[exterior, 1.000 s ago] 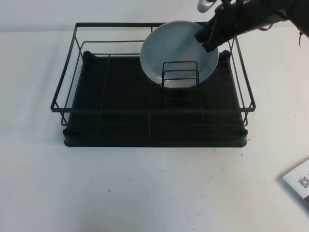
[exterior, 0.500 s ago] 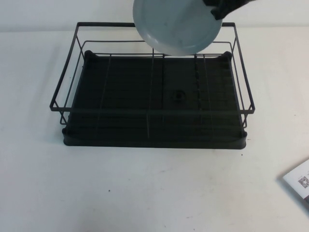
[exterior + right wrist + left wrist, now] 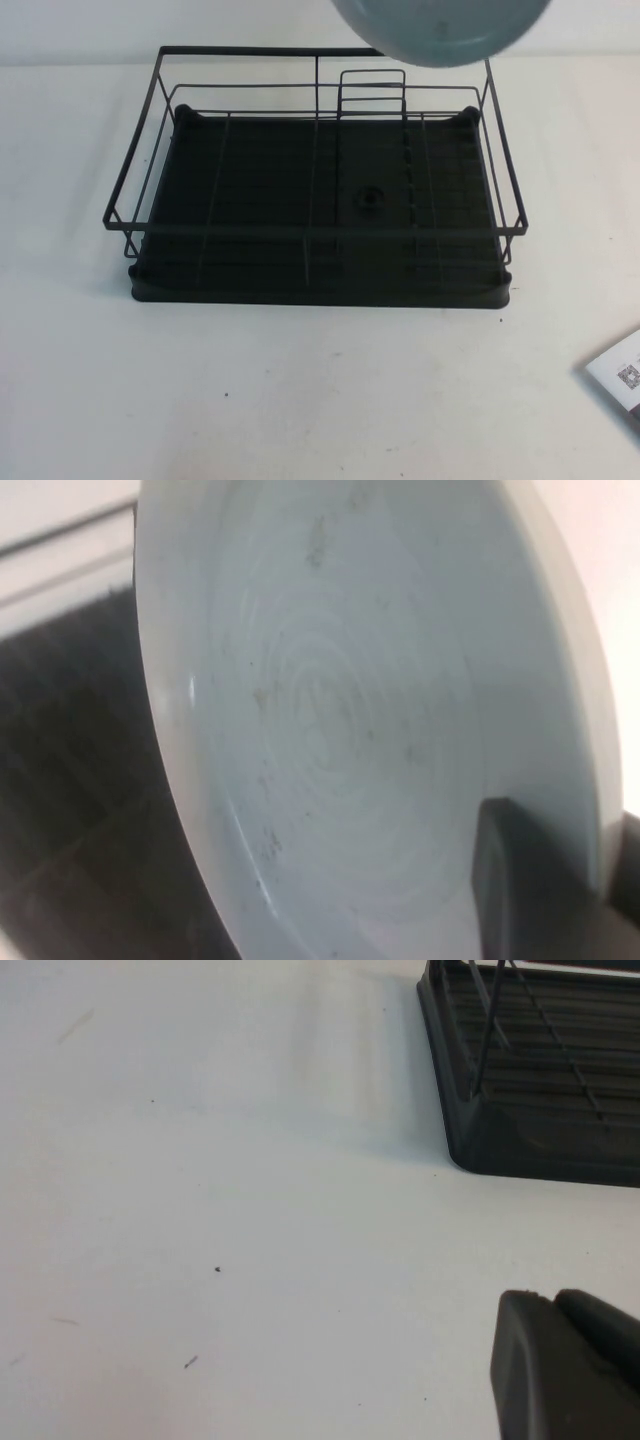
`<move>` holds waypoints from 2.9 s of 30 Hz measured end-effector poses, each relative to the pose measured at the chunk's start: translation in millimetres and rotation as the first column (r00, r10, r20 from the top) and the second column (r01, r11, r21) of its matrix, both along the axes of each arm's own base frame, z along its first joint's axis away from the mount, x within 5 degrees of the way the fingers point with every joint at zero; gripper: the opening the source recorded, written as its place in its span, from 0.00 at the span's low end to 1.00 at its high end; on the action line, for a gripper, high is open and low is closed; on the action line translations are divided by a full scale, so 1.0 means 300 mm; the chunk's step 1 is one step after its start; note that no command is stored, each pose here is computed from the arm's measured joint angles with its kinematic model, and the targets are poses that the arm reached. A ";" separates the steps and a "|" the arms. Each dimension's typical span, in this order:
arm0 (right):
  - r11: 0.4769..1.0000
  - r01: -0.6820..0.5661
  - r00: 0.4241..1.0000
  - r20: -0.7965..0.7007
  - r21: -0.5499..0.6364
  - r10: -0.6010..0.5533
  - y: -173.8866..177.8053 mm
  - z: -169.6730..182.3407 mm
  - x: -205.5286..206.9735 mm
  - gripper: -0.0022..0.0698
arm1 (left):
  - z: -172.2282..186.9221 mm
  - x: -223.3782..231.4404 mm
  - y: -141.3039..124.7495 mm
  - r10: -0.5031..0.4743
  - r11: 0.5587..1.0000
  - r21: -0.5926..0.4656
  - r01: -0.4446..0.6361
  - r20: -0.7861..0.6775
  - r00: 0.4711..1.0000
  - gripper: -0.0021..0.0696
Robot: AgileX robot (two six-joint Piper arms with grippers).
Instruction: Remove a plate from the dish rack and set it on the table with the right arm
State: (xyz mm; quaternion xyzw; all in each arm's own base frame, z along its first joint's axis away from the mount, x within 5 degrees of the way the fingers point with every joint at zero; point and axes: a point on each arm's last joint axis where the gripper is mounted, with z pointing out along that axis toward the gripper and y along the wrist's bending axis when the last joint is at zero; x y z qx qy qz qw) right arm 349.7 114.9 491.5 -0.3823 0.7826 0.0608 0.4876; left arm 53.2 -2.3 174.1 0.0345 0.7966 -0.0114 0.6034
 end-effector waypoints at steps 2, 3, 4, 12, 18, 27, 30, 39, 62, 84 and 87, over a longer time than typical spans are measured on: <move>0.999 0.046 0.998 -0.032 -0.011 -0.046 -0.028 0.035 -0.065 0.12 | 0.000 0.000 0.000 0.000 1.000 0.000 0.000 0.000 1.000 0.02; 0.998 0.069 0.997 -0.045 -0.007 -0.069 -0.040 0.046 -0.091 0.12 | 0.000 0.000 0.000 0.000 1.000 0.000 0.000 0.000 1.000 0.02; 0.996 0.092 0.994 -0.056 -0.005 -0.093 -0.053 0.057 -0.124 0.12 | 0.000 0.000 0.000 0.000 1.000 0.000 0.000 0.000 1.000 0.02; 0.972 0.220 0.970 -0.121 0.081 -0.209 -0.137 0.014 -0.396 0.12 | 0.000 0.000 0.000 0.000 1.000 0.000 0.000 0.000 1.000 0.02; 0.927 0.309 0.932 -0.261 0.213 -0.251 -0.171 -0.196 -0.587 0.12 | 0.000 0.000 0.000 0.000 1.000 0.000 0.000 0.000 1.000 0.02; 0.791 0.508 0.726 -0.664 0.341 -0.180 -0.129 -0.589 -0.654 0.12 | 0.000 0.000 0.000 0.000 1.000 0.000 0.000 0.000 1.000 0.02; 0.759 0.572 0.651 -0.735 0.310 -0.190 -0.121 -0.690 -0.632 0.12 | 0.000 0.000 0.000 0.000 1.000 0.000 0.000 0.000 1.000 0.02; 0.758 0.601 0.507 -0.854 0.252 -0.118 -0.060 -0.862 -0.505 0.12 | 0.000 0.000 0.000 0.000 1.000 0.000 0.000 0.000 1.000 0.02; 0.727 0.661 0.368 -0.925 0.184 -0.100 -0.013 -1.098 -0.368 0.32 | 0.000 0.000 0.000 0.000 1.000 0.000 0.000 0.000 1.000 0.02; 0.858 0.510 0.499 -0.835 0.064 -0.234 -0.032 -0.955 -0.261 0.45 | 0.000 0.000 0.000 0.000 1.000 0.000 0.000 0.000 1.000 0.02; 0.882 0.471 0.545 -0.794 0.024 -0.270 -0.052 -0.887 -0.273 0.35 | 0.000 0.000 0.000 0.000 1.000 0.000 0.000 0.000 1.000 0.02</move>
